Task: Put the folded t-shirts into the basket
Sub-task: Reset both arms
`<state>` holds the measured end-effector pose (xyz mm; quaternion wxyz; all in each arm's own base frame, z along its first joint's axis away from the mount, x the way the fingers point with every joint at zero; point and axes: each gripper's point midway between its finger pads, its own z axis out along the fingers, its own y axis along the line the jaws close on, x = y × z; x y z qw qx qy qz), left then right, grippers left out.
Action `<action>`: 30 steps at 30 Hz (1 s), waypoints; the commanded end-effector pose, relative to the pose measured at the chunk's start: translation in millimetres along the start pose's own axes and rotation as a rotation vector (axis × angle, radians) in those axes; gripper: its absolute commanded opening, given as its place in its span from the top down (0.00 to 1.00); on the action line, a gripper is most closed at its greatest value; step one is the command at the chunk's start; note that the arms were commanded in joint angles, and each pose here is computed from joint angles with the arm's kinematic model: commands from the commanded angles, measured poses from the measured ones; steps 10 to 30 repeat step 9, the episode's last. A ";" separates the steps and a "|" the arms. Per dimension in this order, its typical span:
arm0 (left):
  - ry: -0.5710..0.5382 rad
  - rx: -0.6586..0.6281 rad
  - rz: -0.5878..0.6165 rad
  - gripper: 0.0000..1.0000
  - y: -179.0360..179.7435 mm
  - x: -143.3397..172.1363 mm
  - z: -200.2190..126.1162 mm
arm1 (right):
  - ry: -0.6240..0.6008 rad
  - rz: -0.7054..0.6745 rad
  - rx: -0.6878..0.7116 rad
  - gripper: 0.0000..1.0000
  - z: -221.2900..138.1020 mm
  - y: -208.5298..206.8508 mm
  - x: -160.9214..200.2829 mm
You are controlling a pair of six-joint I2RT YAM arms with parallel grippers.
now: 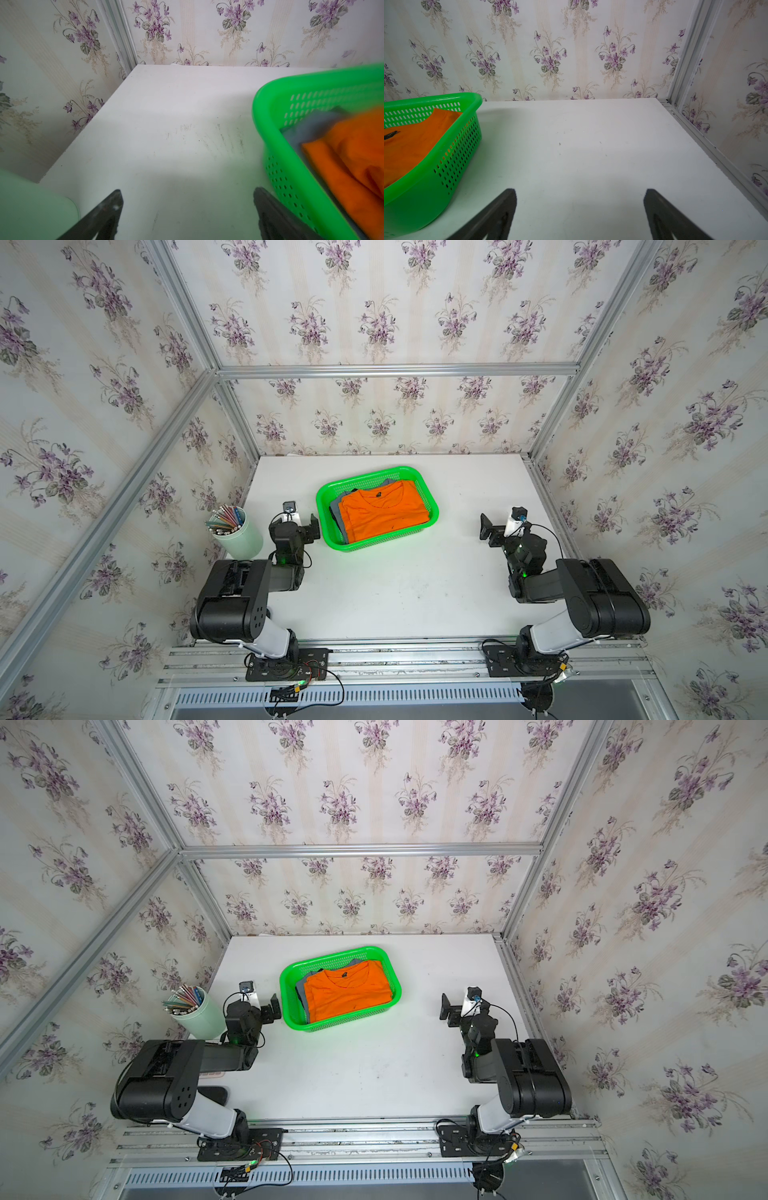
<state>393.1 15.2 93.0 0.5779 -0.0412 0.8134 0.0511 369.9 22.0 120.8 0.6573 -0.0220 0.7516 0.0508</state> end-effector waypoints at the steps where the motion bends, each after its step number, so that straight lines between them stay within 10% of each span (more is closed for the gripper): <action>1: -0.009 -0.004 -0.003 0.01 0.6 -3.4 1.2 | -0.015 -0.002 0.016 0.00 1.7 -2.4 -4.8; 30: -0.013 -0.002 -0.002 0.01 0.1 -3.6 0.4 | -0.014 0.000 0.016 0.00 1.7 -2.5 -4.6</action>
